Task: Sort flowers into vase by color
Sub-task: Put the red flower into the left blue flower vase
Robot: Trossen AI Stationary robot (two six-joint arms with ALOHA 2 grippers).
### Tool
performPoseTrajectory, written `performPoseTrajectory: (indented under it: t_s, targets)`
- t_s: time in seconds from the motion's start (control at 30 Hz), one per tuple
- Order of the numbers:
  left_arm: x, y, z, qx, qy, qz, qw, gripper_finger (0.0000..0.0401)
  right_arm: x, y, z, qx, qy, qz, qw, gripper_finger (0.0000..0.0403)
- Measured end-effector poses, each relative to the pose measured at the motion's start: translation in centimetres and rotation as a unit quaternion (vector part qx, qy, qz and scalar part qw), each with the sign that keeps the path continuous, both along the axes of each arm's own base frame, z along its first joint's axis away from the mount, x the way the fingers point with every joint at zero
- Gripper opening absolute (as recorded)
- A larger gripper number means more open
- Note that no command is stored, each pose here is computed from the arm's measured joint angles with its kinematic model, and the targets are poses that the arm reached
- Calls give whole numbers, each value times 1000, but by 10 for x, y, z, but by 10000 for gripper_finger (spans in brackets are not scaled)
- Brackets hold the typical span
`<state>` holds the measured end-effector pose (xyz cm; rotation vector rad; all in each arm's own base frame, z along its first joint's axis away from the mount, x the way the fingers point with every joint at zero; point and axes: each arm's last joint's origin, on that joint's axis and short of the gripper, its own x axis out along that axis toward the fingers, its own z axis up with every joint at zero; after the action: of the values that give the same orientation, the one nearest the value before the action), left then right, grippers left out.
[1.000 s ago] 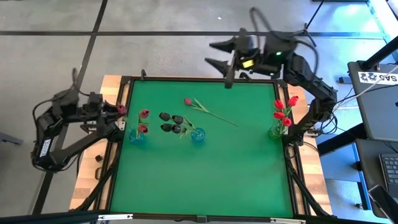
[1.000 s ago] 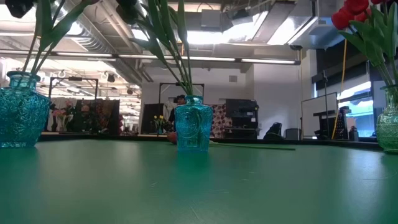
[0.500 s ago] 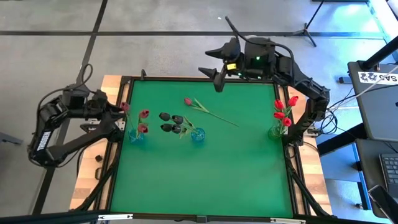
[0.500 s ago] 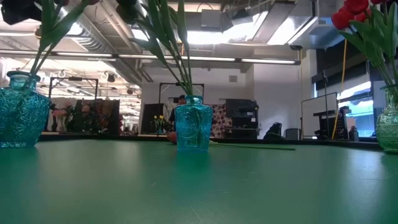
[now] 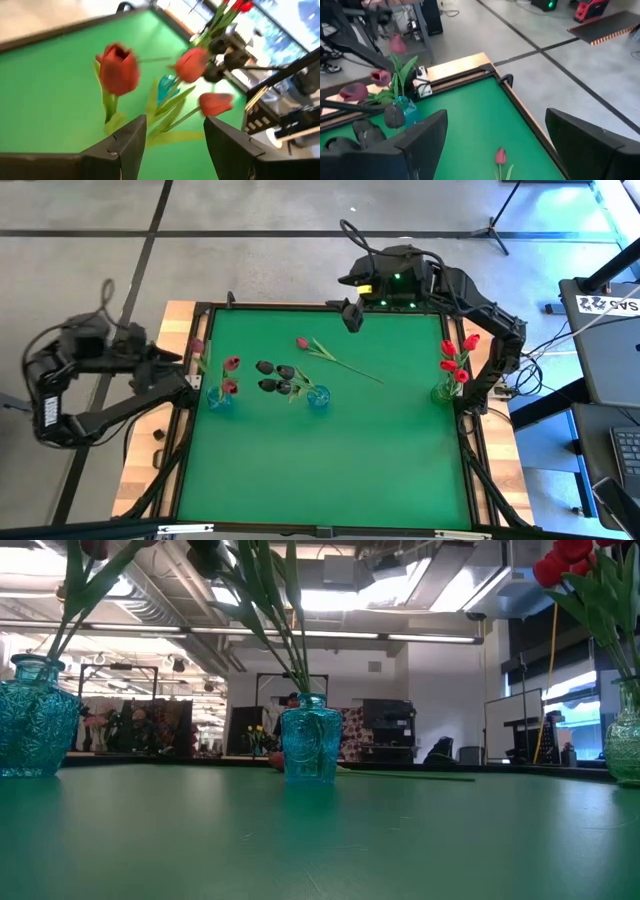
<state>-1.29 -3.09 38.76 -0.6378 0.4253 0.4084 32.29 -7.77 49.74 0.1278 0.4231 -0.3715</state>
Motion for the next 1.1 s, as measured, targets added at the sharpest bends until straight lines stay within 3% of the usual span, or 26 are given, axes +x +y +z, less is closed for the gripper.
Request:
performPoseTrajectory:
  t_s: [0.27,0.47,0.7,0.93,1.1]
  targets:
    - [-19,-19,37,53,-107,21,993,196,10,-5,-11,6,23,-7,1000,335]
    - [-25,-24,55,84,-171,34,981,196,43,-29,-53,74,84,-19,994,335]
    - [-25,-25,55,53,-181,47,981,196,64,-56,-104,119,190,-8,975,335]
    - [-25,-24,53,43,-175,58,982,196,67,-73,-132,116,268,1,956,335]
    - [-25,-24,53,49,-172,71,981,196,63,-70,-136,119,298,4,947,335]
